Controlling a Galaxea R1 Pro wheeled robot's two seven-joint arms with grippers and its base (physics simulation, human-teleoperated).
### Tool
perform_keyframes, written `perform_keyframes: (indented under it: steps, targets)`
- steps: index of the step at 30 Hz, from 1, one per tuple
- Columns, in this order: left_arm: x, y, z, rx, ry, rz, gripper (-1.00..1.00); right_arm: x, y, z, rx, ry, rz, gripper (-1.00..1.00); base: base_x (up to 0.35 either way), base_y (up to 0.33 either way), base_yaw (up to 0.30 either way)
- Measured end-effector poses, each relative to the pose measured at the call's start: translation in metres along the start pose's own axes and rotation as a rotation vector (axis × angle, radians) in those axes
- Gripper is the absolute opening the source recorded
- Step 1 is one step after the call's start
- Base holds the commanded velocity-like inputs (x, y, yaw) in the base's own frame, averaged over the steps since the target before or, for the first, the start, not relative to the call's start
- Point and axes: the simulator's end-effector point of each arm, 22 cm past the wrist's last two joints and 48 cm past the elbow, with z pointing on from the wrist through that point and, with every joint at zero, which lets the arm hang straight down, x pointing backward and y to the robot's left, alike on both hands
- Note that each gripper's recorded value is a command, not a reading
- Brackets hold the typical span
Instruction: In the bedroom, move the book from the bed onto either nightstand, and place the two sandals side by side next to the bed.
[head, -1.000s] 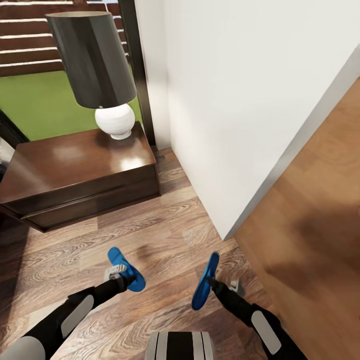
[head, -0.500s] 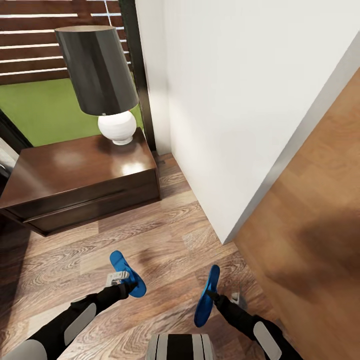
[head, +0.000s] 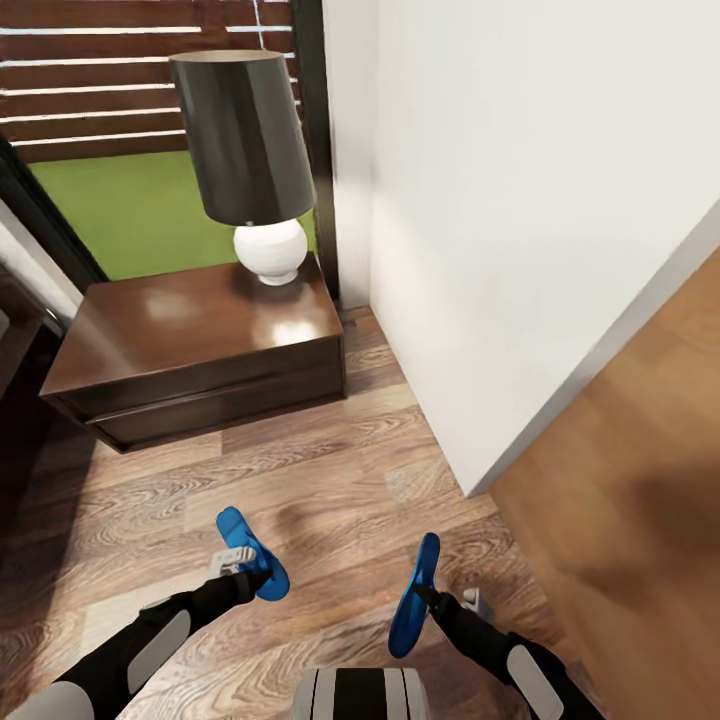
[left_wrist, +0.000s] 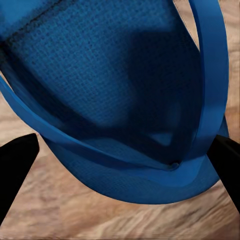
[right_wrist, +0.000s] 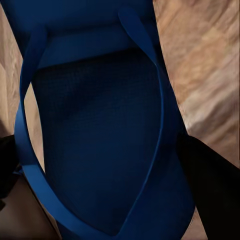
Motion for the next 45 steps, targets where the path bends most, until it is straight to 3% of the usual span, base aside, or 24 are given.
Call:
perform_keyframes:
  steps: [9, 37, 45]
  targets:
    - [0.004, -0.016, 0.005, 0.022, 0.003, -0.007, -1.00, 0.000, 0.000, 0.000, -0.001, 0.000, 0.000, -1.00, 0.000, 0.000, 0.295]
    - [0.005, -0.018, 0.006, 0.027, 0.005, -0.006, -1.00, 0.000, 0.000, 0.000, -0.001, 0.000, 0.000, -1.00, 0.000, 0.000, 0.295]
    - [-0.010, -0.025, -0.002, 0.035, -0.025, 0.005, -1.00, -0.008, 0.015, -0.005, -0.023, -0.018, -0.017, -1.00, 0.000, 0.000, 0.294]
